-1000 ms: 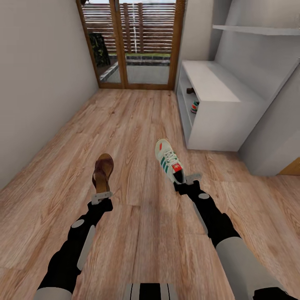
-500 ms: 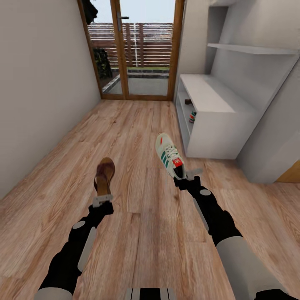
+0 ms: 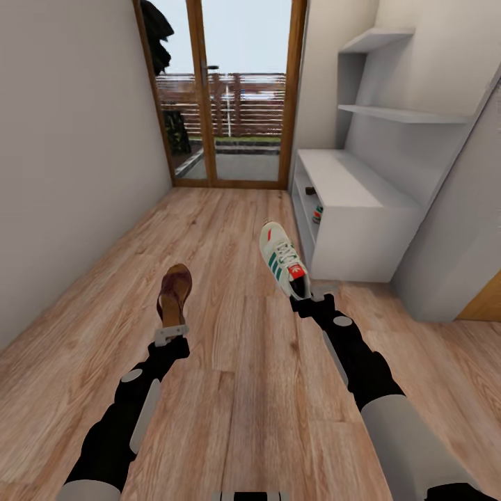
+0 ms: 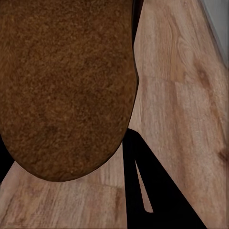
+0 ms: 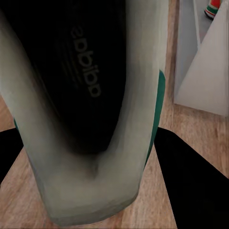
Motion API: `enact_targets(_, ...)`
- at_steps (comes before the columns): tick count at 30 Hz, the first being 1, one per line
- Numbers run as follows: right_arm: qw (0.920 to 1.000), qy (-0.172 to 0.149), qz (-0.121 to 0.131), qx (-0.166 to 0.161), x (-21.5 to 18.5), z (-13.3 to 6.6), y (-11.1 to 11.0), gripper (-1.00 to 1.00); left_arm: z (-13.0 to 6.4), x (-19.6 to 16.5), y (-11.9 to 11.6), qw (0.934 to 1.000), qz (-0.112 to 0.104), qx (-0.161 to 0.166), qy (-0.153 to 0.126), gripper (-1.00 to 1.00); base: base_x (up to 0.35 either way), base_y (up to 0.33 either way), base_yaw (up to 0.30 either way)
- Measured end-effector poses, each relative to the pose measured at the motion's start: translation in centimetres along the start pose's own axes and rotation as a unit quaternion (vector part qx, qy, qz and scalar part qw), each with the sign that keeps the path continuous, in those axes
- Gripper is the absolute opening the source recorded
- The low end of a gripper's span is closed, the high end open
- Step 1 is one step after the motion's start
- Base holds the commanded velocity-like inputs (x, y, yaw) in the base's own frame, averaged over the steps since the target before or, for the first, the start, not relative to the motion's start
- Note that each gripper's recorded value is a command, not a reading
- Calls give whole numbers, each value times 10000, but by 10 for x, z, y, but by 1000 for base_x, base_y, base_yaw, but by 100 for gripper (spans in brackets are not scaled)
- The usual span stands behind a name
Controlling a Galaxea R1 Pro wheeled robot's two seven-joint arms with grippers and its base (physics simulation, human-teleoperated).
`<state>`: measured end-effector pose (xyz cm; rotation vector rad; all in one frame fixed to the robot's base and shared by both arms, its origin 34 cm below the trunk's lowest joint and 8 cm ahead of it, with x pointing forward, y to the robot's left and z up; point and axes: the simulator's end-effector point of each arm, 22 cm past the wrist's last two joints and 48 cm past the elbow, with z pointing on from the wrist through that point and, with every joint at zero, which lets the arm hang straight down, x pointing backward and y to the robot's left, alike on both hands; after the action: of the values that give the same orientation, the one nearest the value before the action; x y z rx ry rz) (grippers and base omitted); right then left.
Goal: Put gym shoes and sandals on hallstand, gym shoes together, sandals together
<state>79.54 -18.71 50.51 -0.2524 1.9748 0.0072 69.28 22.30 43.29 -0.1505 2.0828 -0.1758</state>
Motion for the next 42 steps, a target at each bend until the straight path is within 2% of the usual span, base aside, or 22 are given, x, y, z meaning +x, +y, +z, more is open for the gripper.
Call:
enact_targets(8, 9997, -223, -28, 40, -30, -14, -4, -100, -12, -26, -6, 9997, 16, 45, -223, -100, 0, 0, 0)
enact_targets(26, 9993, -358, -48, 67, -47, -23, -6, -100, -19, -42, -10, 9993, 23, 77, -374, -100, 4, 6, 0)
enact_targets(42, 9993, -376, -51, 70, -49, -24, -6, -100, -20, -43, -10, 9992, 19, 79, -386, -100, 188, 251, 0)
